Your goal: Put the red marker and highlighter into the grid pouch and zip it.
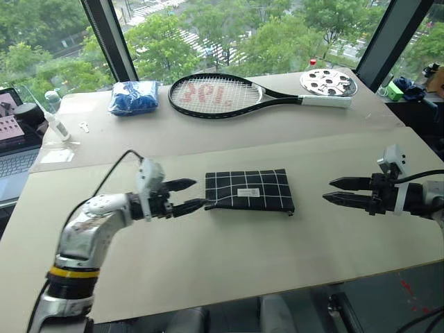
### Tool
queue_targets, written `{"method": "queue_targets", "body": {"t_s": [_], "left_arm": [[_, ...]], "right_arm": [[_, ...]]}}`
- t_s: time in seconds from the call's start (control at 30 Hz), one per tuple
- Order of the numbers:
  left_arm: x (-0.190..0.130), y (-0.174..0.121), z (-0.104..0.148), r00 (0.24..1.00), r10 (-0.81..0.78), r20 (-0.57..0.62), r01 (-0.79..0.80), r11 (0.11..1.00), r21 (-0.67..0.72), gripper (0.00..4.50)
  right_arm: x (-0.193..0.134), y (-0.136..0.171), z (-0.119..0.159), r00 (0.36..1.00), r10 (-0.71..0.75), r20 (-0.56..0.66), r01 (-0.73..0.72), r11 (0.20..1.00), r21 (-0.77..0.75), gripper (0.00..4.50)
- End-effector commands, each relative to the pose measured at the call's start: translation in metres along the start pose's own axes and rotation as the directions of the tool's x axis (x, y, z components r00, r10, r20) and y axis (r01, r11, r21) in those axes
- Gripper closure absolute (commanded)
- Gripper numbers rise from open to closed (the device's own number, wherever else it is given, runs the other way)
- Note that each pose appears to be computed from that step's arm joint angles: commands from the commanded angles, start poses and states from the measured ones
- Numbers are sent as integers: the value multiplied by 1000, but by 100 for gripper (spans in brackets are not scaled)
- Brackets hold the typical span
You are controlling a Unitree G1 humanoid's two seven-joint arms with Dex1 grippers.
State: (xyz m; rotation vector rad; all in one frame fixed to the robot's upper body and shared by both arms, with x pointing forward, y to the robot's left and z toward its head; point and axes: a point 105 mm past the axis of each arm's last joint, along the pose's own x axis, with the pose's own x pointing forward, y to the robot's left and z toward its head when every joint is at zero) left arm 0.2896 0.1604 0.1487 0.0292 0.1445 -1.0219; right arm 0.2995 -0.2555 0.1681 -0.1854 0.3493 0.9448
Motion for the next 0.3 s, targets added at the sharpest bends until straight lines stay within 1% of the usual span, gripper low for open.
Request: {"method": "queue_targets", "body": {"t_s": [0.03,0.17,0.23,0.3], "left_arm": [[-37,11,8,992,122,36,-120,992,-40,76],[-68,27,0,961,274,32,-271,959,-79,76],[-75,33,-4,947,321,28,-318,945,-78,76],[-77,35,-6,942,336,27,-331,938,-105,76]], "right_arm": [[-18,-10,18,996,-68,51,71,996,-52,155],[-27,-16,19,991,-116,68,119,992,-46,155],[-28,-18,18,989,-130,73,133,990,-40,155],[-26,-18,18,988,-132,76,135,990,-36,155]]}}
